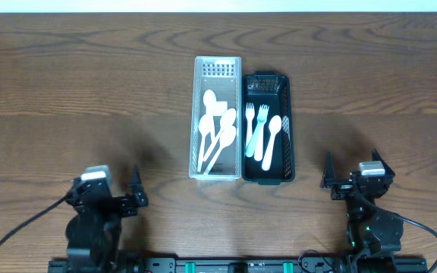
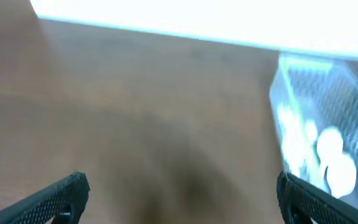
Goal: Pack container
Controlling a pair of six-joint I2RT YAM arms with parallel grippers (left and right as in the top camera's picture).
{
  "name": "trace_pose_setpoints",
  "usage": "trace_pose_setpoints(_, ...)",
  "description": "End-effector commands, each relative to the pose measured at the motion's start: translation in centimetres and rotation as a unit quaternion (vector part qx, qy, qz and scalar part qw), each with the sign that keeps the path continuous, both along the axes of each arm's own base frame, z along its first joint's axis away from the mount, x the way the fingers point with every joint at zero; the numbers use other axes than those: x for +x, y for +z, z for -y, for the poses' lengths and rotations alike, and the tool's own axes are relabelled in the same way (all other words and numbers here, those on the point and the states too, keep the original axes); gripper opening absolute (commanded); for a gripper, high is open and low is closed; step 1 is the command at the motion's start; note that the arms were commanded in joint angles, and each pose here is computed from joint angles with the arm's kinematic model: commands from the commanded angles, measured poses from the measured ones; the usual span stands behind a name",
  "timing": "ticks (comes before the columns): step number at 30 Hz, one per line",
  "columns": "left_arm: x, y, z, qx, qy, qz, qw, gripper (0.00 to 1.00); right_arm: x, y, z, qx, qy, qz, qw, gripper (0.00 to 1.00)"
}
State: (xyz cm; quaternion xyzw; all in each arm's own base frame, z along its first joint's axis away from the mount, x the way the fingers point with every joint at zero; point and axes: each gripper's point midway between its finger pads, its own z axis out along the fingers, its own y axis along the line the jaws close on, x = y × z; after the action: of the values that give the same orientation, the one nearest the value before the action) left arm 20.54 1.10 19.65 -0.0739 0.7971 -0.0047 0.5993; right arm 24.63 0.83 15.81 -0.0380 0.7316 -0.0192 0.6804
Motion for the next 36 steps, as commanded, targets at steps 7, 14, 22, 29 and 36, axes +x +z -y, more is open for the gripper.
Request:
trace_pose_setpoints(7,2.4,2.4,-0.6,-0.006,0.022,0.142,0.990,0.98,0.0,-0.1,0.0,-0.001,0.002,0.000,1.000,0.99)
trace_pose_setpoints(14,4.1,-1.1,1.4,-0.015,-0.032,0.166,0.986,0.98,0.0,-0.1,0.0,-0.001,0.002,0.000,1.000,0.99)
trace_pose_setpoints(22,3.8,-6.0,2.1,-0.020,-0.052,0.066,0.996,0.98,0.0,-0.1,0.0,-0.001,0.001,0.000,1.000,0.99)
trace_pose_setpoints(29,3.8,-6.0,1.1,-0.022,-0.030,0.067,0.997,0.98,0.0,-0.1,0.0,-0.001,0.002,0.000,1.000,0.99)
trace_pose_setpoints(36,3.8,-6.0,1.0,-0.022,-0.030,0.067,0.997,0.98,0.0,-0.1,0.0,-0.001,0.002,0.000,1.000,0.99)
